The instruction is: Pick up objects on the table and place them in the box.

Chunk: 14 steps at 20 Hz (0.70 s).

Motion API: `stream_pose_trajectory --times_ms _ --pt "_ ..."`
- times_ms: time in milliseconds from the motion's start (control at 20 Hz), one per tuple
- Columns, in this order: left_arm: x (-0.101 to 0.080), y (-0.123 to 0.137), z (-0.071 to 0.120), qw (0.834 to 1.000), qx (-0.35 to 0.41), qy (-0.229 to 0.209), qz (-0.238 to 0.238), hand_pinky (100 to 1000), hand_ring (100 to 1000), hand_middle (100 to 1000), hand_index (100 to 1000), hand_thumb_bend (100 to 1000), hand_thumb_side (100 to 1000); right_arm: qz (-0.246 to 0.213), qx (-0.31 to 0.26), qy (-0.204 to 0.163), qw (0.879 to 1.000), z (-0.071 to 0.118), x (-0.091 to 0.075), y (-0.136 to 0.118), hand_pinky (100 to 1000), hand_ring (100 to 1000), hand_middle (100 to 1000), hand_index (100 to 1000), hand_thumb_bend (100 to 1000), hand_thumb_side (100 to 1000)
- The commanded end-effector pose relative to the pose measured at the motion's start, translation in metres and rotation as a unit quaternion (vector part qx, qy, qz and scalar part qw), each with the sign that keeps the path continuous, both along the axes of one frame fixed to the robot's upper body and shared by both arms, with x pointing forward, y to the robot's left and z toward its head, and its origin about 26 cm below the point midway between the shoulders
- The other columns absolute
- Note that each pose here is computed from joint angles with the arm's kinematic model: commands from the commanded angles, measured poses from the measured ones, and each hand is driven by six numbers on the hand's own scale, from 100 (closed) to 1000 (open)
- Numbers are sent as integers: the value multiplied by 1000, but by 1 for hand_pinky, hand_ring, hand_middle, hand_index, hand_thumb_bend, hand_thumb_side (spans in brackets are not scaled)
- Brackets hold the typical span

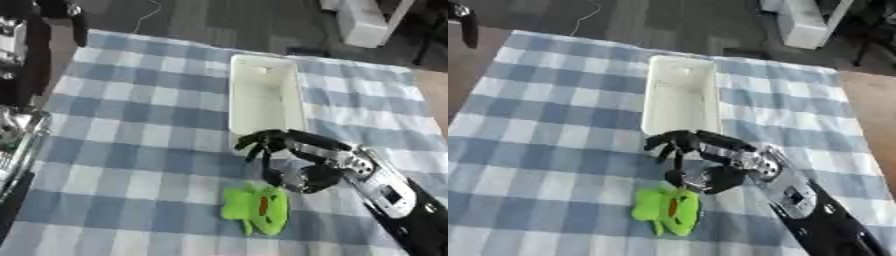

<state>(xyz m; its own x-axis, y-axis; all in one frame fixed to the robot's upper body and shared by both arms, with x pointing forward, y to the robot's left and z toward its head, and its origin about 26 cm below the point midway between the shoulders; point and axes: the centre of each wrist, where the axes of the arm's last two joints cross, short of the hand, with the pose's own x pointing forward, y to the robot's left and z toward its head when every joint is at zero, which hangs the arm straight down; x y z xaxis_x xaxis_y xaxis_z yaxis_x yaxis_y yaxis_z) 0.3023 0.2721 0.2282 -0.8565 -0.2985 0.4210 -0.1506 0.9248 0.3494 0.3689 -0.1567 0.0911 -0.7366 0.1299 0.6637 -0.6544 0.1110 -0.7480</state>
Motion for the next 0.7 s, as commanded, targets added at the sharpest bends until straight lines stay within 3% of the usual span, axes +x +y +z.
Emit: stream_pose_trajectory --times_ms 50,300,350,400,700 --pt "-2 2 9 1000 5 -16 5 158 755 861 821 263 992 118 -37 -72 990 3 0 0 566 767 896 1000 291 709" --pt "-2 3 10 1000 6 -17 5 159 755 861 820 264 992 128 -13 -103 986 12 -5 5 574 765 892 1000 307 700" --pt "-2 3 10 1000 7 -17 5 159 755 861 820 272 975 130 -13 -105 986 11 -6 6 574 765 892 1000 252 718" --pt "-2 3 10 1000 7 -18 5 163 755 860 820 265 992 132 -13 -105 986 10 -7 6 575 766 893 1000 314 700" --pt "-1 3 12 1000 8 -20 4 164 755 860 820 266 992 142 -26 -96 985 1 -8 9 588 777 910 1000 332 695"
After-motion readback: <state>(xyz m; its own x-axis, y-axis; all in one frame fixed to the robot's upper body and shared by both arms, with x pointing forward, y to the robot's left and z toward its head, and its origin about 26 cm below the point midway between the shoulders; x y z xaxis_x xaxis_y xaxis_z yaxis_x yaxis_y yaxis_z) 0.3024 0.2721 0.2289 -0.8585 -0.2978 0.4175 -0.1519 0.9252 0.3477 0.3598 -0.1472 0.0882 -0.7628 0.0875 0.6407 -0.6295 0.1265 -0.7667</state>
